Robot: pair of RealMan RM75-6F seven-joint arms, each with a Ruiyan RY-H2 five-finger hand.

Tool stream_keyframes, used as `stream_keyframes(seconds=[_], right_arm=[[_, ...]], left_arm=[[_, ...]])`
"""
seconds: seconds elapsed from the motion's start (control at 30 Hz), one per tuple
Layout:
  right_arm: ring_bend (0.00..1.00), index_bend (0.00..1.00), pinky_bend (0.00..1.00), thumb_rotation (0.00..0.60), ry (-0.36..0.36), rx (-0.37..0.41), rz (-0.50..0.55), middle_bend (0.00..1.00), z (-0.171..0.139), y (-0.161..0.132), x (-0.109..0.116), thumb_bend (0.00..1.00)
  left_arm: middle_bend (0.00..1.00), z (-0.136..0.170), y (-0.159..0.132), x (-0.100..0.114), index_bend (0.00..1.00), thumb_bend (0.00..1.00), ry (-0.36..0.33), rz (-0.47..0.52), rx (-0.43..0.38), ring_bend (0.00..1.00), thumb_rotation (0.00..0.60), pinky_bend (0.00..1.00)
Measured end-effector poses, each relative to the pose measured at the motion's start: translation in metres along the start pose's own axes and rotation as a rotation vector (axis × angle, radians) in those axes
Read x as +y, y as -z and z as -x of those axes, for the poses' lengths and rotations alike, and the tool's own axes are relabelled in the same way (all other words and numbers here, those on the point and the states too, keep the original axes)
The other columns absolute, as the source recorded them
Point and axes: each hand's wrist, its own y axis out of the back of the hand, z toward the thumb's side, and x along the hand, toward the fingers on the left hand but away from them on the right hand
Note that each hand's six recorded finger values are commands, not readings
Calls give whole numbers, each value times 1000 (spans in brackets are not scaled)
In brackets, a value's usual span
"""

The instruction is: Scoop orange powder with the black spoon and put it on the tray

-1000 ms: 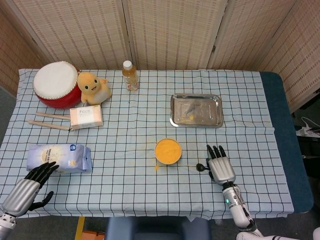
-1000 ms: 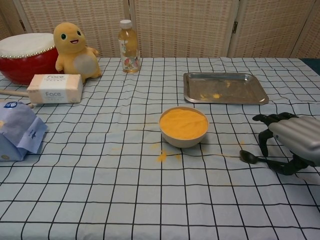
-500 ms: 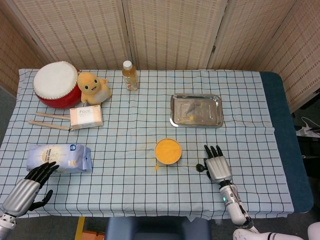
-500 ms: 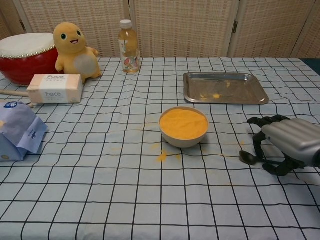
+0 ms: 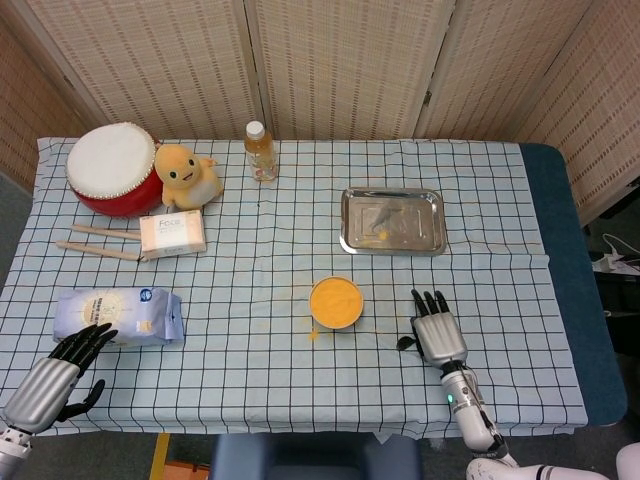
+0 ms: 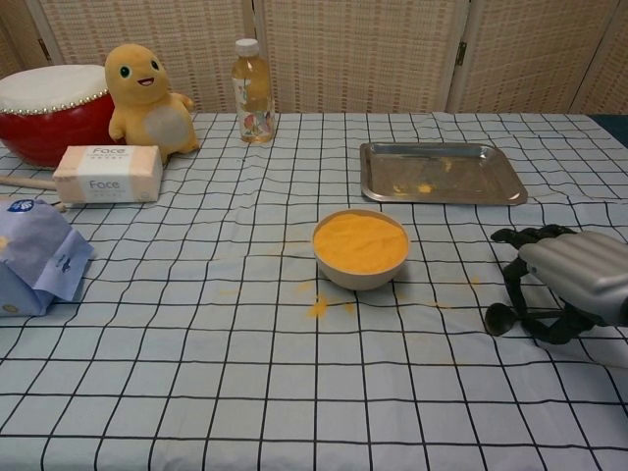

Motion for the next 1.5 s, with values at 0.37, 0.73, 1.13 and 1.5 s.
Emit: stream_keyframes(seconds=[0.37, 0.73, 1.13, 1.5], right_arm=[[0, 671, 0, 600, 115, -4, 79, 0, 5, 3, 59, 411], [0, 659, 0, 600, 149, 74, 57, 0, 42, -61, 109, 413], [0, 587, 0, 600, 161, 82, -46, 0, 61, -110, 115, 414], [0, 424, 0, 600, 135, 90, -84, 0, 60, -110, 106, 415]], left_arm=[[0, -1, -3, -1, 0, 501, 3, 2, -11, 0, 600, 130], [0, 1, -4, 1, 0, 501, -3, 8, -22, 0, 600, 130], [0, 6, -3, 6, 0, 501, -18, 16, -28, 0, 600, 130], [0, 6, -5, 7, 0, 503, -23, 27, -48, 0, 600, 130]])
